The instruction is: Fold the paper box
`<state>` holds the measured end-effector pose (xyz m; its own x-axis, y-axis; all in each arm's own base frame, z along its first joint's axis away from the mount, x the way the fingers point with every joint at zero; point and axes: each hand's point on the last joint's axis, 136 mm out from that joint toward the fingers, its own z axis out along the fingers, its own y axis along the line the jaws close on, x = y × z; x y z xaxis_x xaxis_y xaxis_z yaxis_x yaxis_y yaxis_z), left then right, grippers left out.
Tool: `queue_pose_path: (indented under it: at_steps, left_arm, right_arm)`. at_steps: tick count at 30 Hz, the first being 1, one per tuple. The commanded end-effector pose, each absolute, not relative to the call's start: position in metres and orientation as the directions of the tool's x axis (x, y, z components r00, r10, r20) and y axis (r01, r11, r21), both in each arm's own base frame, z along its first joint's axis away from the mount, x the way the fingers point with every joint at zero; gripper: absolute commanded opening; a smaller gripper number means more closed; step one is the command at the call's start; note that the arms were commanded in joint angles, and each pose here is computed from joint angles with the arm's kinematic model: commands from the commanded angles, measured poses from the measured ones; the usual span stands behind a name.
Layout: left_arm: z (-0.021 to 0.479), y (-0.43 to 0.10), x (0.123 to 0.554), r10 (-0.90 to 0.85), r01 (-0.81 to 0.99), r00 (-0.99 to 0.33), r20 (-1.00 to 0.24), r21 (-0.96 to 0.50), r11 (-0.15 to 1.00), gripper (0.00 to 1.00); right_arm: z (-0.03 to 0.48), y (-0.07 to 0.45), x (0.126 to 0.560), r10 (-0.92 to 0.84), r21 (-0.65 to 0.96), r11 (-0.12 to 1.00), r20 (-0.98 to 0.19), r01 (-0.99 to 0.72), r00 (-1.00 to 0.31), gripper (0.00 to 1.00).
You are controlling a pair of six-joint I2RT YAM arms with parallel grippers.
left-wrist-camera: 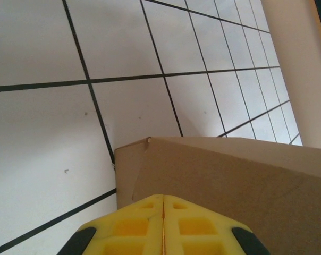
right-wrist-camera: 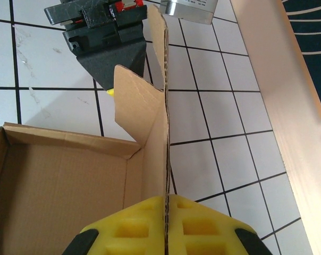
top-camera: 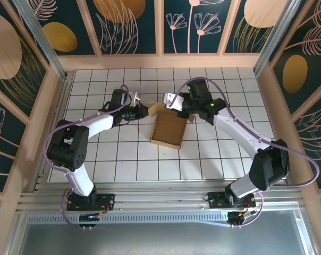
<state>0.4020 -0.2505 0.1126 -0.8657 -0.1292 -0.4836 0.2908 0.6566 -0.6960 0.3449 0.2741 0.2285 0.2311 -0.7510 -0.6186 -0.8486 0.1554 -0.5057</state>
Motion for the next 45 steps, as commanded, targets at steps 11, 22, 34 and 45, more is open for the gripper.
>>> queue_pose_path:
  at_steps: [11, 22, 34, 45]
  left_arm:
    - [0.139, -0.235, 0.400, -0.118, 0.370, -0.778, -0.617, -0.603, 0.707, 0.17]
    - [0.122, -0.257, 0.408, -0.060, 0.383, -0.840, -0.539, -0.668, 0.637, 0.08]
    - [0.138, -0.292, 0.385, 0.017, 0.511, -0.820, -0.572, -0.719, 0.472, 0.06]
    - [0.135, -0.326, 0.371, 0.066, 0.530, -0.829, -0.555, -0.744, 0.406, 0.06]
  right_arm:
    - [0.230, 0.277, 0.346, -0.745, -0.485, 0.149, -0.628, -0.862, 0.225, 0.05]
    - [0.228, 0.276, 0.344, -0.744, -0.481, 0.150, -0.630, -0.864, 0.222, 0.05]
    - [0.229, 0.279, 0.345, -0.734, -0.470, 0.150, -0.642, -0.870, 0.221, 0.05]
    - [0.223, 0.279, 0.343, -0.736, -0.458, 0.146, -0.643, -0.877, 0.213, 0.05]
